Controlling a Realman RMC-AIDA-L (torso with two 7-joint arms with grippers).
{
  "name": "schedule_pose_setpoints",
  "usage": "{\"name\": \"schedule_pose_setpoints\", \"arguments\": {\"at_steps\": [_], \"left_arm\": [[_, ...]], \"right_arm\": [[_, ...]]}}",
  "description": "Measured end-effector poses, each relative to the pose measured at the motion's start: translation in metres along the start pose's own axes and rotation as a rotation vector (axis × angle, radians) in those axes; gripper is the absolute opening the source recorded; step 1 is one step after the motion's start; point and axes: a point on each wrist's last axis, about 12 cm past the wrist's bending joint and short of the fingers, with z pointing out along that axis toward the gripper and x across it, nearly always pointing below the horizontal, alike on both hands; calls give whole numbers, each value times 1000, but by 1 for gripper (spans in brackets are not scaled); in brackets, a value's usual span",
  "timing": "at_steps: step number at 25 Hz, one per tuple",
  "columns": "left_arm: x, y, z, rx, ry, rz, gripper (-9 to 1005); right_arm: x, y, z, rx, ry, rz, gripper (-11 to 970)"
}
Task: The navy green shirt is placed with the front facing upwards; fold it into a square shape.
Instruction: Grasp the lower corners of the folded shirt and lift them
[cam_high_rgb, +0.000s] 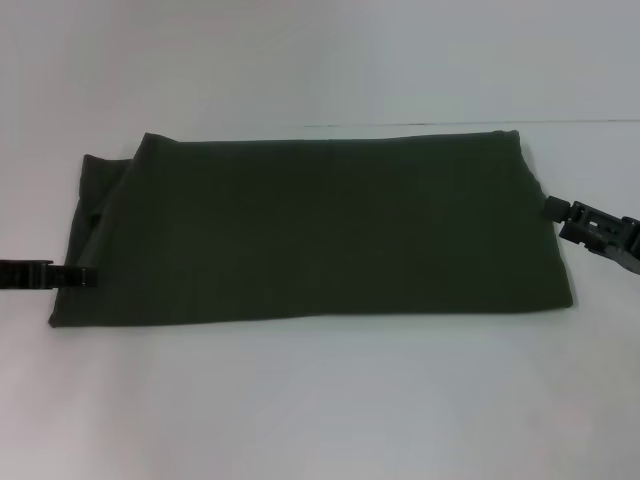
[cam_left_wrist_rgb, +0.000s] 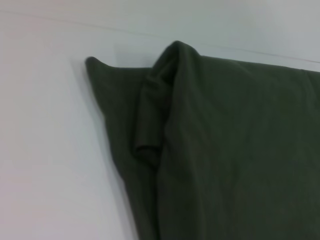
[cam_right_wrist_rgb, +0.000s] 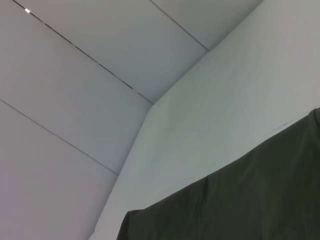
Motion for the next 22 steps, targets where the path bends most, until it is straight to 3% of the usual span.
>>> {"name": "schedule_pose_setpoints", "arguments": {"at_steps": [8, 22], "left_arm": [[0, 4, -1, -34, 6, 9, 646], [3, -4, 11, -42, 48, 50, 645]], "right_arm": [[1, 1, 2, -3, 6, 1, 922], [2, 1, 4, 0, 15, -2, 921]]}}
